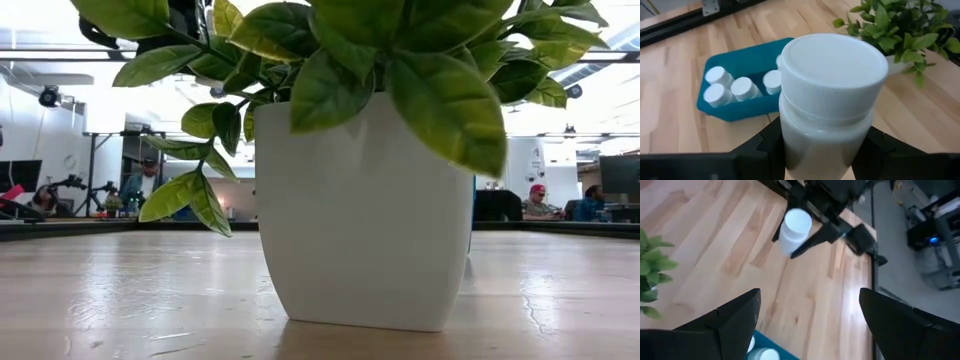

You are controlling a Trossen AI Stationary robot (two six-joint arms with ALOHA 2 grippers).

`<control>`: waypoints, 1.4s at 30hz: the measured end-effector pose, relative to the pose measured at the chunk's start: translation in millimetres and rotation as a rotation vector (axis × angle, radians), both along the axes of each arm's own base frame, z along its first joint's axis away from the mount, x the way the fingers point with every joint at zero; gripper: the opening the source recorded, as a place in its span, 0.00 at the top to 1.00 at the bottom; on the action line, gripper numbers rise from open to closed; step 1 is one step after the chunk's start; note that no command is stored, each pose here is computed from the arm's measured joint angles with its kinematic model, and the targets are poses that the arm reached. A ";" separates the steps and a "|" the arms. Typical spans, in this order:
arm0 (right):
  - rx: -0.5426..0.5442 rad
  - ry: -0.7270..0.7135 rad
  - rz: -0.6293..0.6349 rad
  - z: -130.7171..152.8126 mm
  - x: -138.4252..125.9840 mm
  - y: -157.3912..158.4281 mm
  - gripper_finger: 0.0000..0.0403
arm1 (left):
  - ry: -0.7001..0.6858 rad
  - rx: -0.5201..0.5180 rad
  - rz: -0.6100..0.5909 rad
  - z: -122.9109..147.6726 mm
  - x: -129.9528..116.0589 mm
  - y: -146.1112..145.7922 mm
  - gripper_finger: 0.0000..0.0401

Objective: Pick and place pill bottles into a basket
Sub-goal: Put the white pill bottle into the blue bin

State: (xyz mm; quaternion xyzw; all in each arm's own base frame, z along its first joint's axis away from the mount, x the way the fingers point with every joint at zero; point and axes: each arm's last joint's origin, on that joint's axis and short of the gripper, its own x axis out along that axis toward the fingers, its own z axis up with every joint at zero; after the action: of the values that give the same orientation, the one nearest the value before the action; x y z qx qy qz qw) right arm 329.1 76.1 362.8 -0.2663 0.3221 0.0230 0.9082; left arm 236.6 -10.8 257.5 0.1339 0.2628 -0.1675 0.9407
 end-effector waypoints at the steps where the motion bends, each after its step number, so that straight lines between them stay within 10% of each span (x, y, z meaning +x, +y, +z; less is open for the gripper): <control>1: -0.015 -0.001 -0.003 2.1 0.7 1.7 0.18 | -0.004 0.000 0.005 0.7 0.4 1.1 0.64; 12: -0.065 -0.049 0.013 28.8 10.8 17.4 0.18 | 0.004 0.025 0.021 -2.4 7.2 10.1 0.64; 22: -0.192 0.186 0.012 0.0 50.5 37.5 0.18 | 0.038 0.038 0.019 -5.6 23.3 14.4 0.64; 42: -0.136 0.220 -0.066 8.1 69.8 43.4 0.18 | 0.040 0.031 0.002 -5.0 21.7 14.2 0.64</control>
State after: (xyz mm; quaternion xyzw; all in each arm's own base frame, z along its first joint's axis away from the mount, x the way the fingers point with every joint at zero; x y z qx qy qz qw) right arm 398.9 119.4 370.9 -0.3126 0.4290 0.0000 0.8475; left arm 258.3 3.4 252.5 0.1447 0.2844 -0.1651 0.9332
